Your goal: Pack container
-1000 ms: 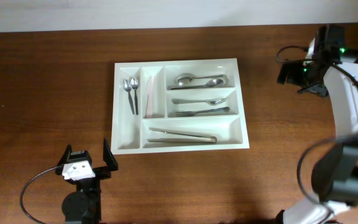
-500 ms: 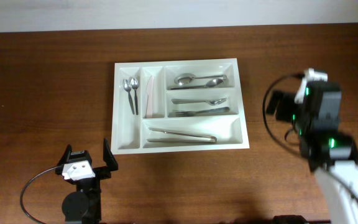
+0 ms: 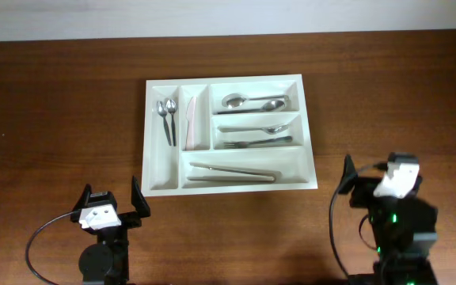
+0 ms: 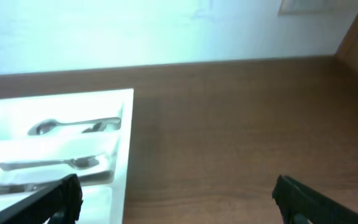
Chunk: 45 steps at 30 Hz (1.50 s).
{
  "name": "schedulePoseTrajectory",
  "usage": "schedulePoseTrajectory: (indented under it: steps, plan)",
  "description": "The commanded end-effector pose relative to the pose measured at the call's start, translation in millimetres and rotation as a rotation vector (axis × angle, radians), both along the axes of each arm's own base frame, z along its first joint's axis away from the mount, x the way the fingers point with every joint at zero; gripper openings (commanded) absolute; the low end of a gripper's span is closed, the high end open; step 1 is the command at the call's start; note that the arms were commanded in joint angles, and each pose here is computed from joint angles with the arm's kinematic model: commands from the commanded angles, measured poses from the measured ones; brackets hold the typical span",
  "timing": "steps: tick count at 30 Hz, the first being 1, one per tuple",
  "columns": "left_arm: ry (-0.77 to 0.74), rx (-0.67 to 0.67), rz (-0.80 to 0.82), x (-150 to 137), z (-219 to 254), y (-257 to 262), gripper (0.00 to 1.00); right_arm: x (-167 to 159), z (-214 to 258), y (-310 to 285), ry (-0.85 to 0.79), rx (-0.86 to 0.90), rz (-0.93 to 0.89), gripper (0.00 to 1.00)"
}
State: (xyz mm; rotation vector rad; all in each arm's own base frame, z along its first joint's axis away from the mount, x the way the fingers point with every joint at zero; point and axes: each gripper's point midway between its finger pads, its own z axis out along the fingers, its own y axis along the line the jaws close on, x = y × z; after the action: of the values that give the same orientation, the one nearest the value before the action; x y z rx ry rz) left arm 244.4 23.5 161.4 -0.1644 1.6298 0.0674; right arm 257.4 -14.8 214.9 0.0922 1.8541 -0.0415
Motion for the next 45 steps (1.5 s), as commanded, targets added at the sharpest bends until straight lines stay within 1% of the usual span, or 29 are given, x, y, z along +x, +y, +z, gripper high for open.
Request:
schedulePoseTrajectory:
  steps: [1,5,12,25,45]
  plan:
    - [-0.002,0.015,-0.015,0,-1,-3,0.99,-12,-8,6,-0.061,-0.017,0.033,0.99]
    - [-0.002,0.015,-0.015,0,-1,-3,0.99,-20,-19,11,-0.101,-0.011,0.063,0.99]
    - [-0.002,0.015,-0.015,0,-1,-3,0.99,-23,-34,12,-0.12,-0.011,0.068,0.99]
    - [-0.002,0.015,-0.015,0,-1,-3,0.99,-22,-69,19,-0.081,0.0,0.108,0.99]
    - [-0.002,0.015,-0.015,0,-1,-3,0.99,-22,-70,16,-0.083,-0.005,0.091,0.99]
